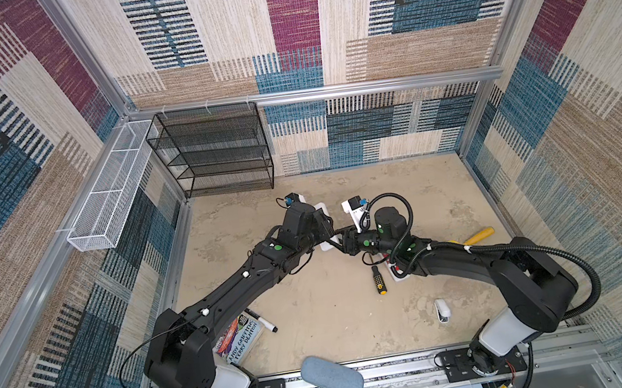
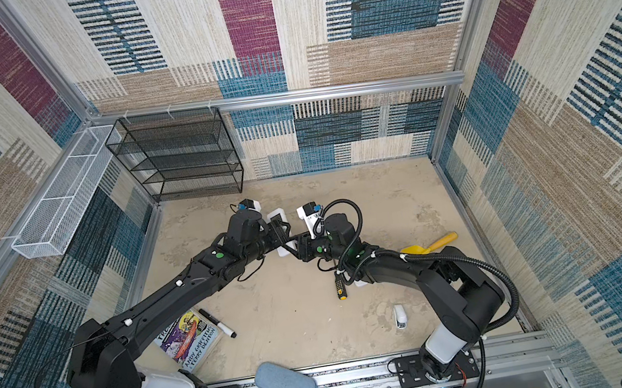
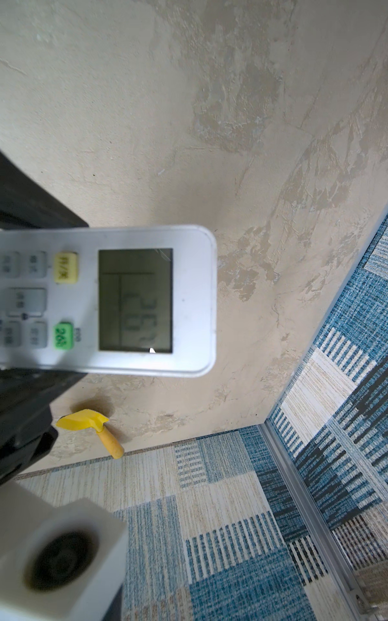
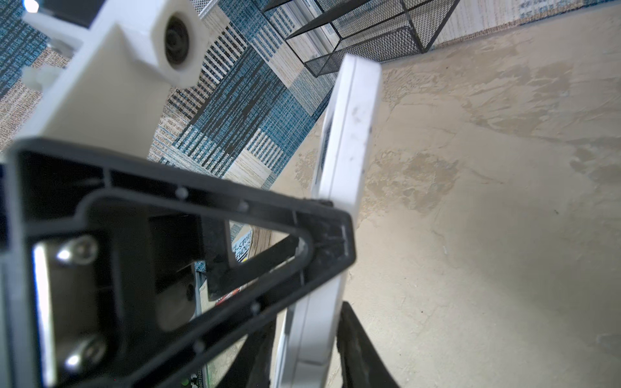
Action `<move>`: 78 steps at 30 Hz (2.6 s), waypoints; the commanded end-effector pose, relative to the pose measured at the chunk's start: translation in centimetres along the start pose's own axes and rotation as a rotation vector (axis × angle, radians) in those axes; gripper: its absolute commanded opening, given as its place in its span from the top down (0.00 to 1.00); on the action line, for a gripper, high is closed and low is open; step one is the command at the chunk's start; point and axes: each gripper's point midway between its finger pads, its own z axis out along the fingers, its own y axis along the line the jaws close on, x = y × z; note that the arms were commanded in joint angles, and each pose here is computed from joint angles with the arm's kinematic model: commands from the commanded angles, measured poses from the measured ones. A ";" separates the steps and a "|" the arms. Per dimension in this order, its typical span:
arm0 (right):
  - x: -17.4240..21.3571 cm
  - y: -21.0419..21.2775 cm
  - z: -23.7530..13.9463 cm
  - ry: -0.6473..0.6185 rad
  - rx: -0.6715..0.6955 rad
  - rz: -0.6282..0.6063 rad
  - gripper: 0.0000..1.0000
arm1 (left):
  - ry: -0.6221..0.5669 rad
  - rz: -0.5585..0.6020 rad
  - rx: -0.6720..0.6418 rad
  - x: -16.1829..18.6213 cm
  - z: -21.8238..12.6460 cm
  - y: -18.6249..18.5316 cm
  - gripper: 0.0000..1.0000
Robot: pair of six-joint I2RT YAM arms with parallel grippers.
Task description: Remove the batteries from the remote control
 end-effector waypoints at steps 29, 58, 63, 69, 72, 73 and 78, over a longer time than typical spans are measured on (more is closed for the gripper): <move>-0.6 -4.9 -1.0 0.008 0.388 -0.532 0.87 | -0.039 0.044 -0.008 -4.1 -4.9 -0.7 0.01; -0.5 -0.5 -1.9 -0.195 0.855 -1.425 0.86 | 0.386 -0.187 0.144 -1.5 -4.3 1.9 0.03; -0.6 -0.1 -1.7 -0.205 0.870 -1.458 0.85 | 0.430 -0.211 0.178 -0.7 -3.7 1.5 0.15; -0.4 0.2 -1.8 -0.215 0.889 -1.505 0.85 | 0.442 -0.237 0.221 -0.5 -3.5 1.1 0.32; -0.3 0.4 -1.8 -0.222 0.894 -1.520 0.85 | 0.443 -0.241 0.240 -0.6 -3.4 0.8 0.41; -0.3 0.4 -1.9 -0.222 0.897 -1.525 0.85 | 0.442 -0.239 0.243 -0.6 -3.4 0.8 0.44; -0.3 0.9 -1.9 -0.233 0.896 -1.541 0.85 | 0.446 -0.240 0.244 -0.5 -3.2 1.0 0.56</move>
